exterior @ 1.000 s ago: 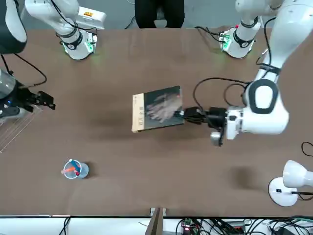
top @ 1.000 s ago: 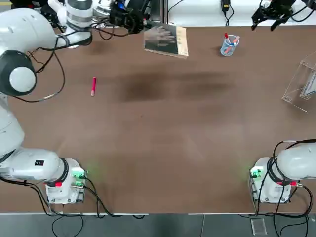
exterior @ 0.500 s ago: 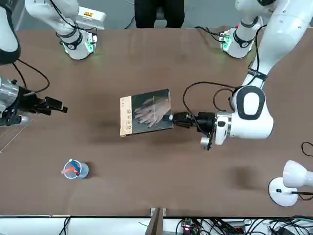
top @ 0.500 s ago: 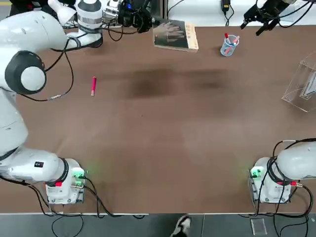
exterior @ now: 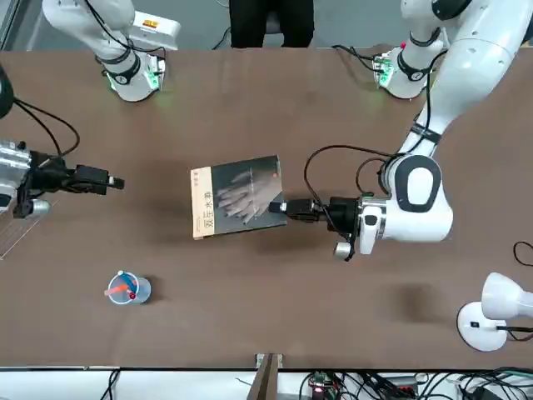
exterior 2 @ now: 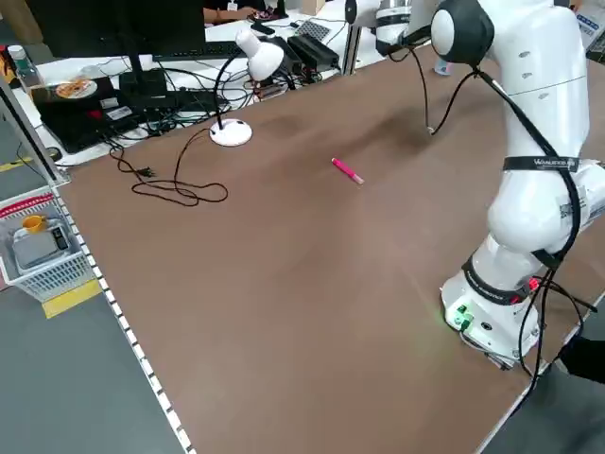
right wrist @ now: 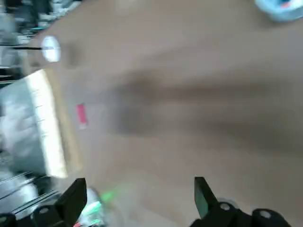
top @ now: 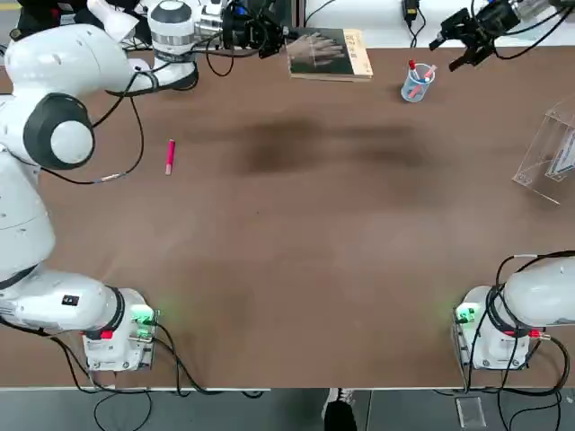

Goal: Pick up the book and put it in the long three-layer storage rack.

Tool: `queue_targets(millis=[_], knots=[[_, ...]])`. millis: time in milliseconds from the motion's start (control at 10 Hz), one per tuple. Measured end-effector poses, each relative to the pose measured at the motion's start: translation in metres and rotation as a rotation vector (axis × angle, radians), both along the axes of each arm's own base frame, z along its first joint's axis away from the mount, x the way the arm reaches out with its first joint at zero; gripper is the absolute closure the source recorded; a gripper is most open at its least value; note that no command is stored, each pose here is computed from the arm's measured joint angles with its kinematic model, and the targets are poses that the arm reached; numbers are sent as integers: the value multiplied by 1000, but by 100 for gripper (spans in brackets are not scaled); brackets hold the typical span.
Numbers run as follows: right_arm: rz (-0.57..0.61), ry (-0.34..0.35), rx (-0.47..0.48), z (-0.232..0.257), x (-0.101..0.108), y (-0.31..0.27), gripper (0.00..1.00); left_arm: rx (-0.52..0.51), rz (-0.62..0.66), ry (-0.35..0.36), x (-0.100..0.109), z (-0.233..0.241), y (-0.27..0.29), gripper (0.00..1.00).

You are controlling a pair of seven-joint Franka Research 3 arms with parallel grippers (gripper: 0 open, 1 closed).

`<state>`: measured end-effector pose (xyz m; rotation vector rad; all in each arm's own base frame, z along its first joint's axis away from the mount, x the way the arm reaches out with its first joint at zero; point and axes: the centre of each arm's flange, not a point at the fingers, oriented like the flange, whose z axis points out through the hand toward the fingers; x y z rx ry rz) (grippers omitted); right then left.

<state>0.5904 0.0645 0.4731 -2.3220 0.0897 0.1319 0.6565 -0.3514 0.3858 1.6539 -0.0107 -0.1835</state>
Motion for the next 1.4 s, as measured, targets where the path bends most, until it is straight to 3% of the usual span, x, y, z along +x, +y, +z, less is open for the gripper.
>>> queue_targets(millis=[500, 1100, 1400], knots=[[-72, 36, 376, -62, -5, 3, 0, 9, 9, 14, -7, -22, -40, 99], [-56, 9, 456, -110, -10, 13, 0, 10, 14, 31, -12, -52, -63, 99], [-50, -12, 544, -134, -13, 13, 0, -4, 28, 37, -18, -59, -76, 99]])
